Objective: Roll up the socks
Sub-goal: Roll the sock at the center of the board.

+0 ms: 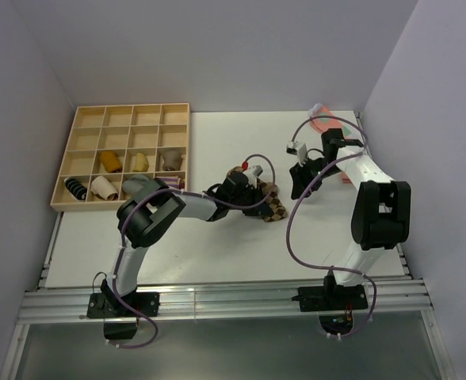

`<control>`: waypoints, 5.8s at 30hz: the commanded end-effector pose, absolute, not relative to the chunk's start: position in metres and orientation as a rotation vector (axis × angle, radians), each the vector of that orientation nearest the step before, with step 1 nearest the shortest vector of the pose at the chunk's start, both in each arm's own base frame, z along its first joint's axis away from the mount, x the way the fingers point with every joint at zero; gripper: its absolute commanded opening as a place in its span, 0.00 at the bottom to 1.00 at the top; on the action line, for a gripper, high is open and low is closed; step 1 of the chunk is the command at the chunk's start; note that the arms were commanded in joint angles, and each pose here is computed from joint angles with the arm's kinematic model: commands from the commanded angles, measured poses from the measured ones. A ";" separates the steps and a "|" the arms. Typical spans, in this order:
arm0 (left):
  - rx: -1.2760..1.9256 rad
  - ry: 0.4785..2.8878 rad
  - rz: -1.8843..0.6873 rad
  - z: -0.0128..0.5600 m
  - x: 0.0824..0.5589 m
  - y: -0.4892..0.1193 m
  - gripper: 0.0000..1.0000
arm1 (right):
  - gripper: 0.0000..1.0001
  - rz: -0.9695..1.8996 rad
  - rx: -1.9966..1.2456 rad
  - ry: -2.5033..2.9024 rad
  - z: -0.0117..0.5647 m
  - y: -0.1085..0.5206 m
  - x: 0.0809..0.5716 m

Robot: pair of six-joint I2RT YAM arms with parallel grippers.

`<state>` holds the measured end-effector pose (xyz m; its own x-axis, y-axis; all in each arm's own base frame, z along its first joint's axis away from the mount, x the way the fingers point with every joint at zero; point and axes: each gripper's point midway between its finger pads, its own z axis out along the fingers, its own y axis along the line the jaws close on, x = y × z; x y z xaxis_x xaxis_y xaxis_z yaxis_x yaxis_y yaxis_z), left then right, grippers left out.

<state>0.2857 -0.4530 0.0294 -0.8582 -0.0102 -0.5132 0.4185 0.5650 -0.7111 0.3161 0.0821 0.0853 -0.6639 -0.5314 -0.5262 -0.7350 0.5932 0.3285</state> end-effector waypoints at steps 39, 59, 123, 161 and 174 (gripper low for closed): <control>0.282 2.928 -1.335 -0.063 0.234 -0.384 0.00 | 0.51 0.303 -1.879 1.693 0.044 0.148 0.266; 0.259 2.938 -1.382 -0.068 0.236 -0.381 0.00 | 0.50 0.270 -2.022 1.695 0.017 0.150 0.252; 0.471 1.773 -1.030 0.083 0.261 -0.372 0.42 | 0.14 1.171 -1.957 2.515 0.024 0.127 0.237; 0.797 1.804 -1.098 0.038 0.236 -0.436 0.49 | 0.15 1.113 -1.859 2.722 0.010 0.123 0.245; 0.719 1.992 -1.243 0.013 0.216 -0.439 0.00 | 0.28 1.035 -1.749 2.725 0.010 0.131 0.257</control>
